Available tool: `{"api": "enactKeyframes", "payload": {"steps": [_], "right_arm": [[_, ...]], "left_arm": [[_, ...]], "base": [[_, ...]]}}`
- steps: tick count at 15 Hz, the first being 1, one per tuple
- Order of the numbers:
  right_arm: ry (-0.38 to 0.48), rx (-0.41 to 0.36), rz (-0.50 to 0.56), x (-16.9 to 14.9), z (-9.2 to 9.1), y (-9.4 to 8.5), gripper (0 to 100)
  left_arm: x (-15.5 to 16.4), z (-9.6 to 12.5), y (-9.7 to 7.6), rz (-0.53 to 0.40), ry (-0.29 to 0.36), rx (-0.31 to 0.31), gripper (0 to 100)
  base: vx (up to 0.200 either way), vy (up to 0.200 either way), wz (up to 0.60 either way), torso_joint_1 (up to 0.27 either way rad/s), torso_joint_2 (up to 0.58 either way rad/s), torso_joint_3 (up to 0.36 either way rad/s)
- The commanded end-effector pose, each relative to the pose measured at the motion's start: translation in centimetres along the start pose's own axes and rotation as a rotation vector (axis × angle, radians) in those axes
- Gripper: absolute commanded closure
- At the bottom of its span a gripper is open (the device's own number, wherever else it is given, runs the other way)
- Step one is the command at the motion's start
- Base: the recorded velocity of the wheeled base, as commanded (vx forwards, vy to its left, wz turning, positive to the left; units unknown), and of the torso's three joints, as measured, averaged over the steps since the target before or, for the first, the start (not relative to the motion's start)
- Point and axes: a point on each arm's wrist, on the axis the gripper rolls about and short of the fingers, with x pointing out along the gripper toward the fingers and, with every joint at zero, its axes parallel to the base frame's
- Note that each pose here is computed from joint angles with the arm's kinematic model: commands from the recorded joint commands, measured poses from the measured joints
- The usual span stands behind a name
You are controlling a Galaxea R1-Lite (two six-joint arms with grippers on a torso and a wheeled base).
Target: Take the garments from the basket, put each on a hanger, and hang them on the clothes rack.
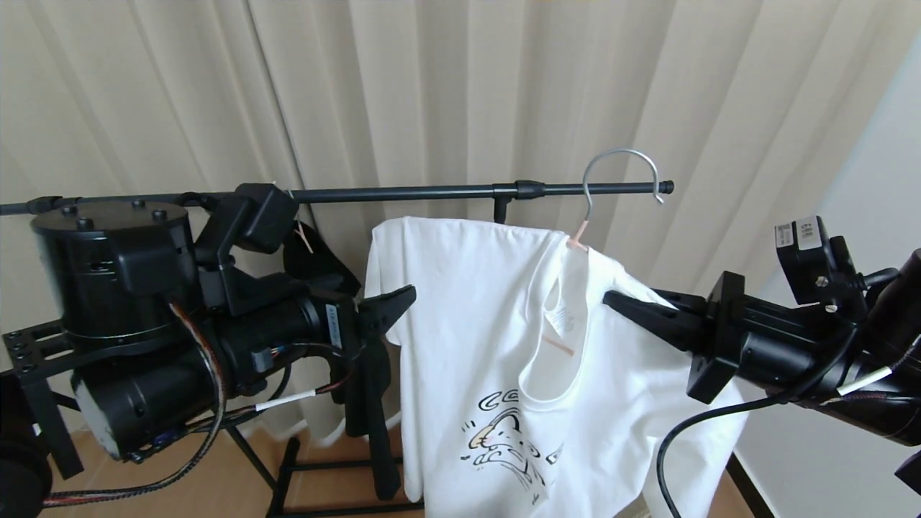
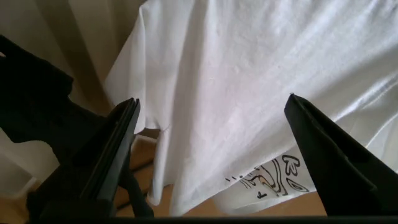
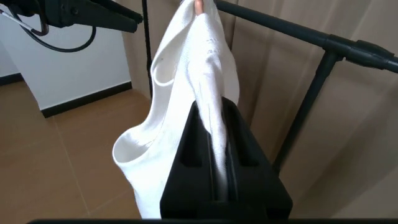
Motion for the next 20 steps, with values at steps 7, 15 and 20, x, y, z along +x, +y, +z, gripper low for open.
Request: {"api": "enactKeyframes", "payload": {"steps": [7,15,20], "right_arm": [[-0.003,-0.006,0.156,-3.1,-0.4,-1.5,100],[-0.002,-0.005,0.184,-3.4,-0.6,-1.2,100],[-0.001,-0.006,0.186,-3.5,-0.7,-1.1,100]], "left_arm": [[-2.6,-1.6,3.3,-0.005,0.036,-0.025,0],[-2.1,-3.1,3.5,-0.001,0.101,-0.033,0],[0.1,-3.6,3.5,0.002,0.147,-0.035,0]], "base": [[0.0,0.0,0.0,0.0,0.0,0.0],[0.0,0.0,0.0,0.0,0.0,0.0],[0.0,0.0,0.0,0.0,0.0,0.0]]}}
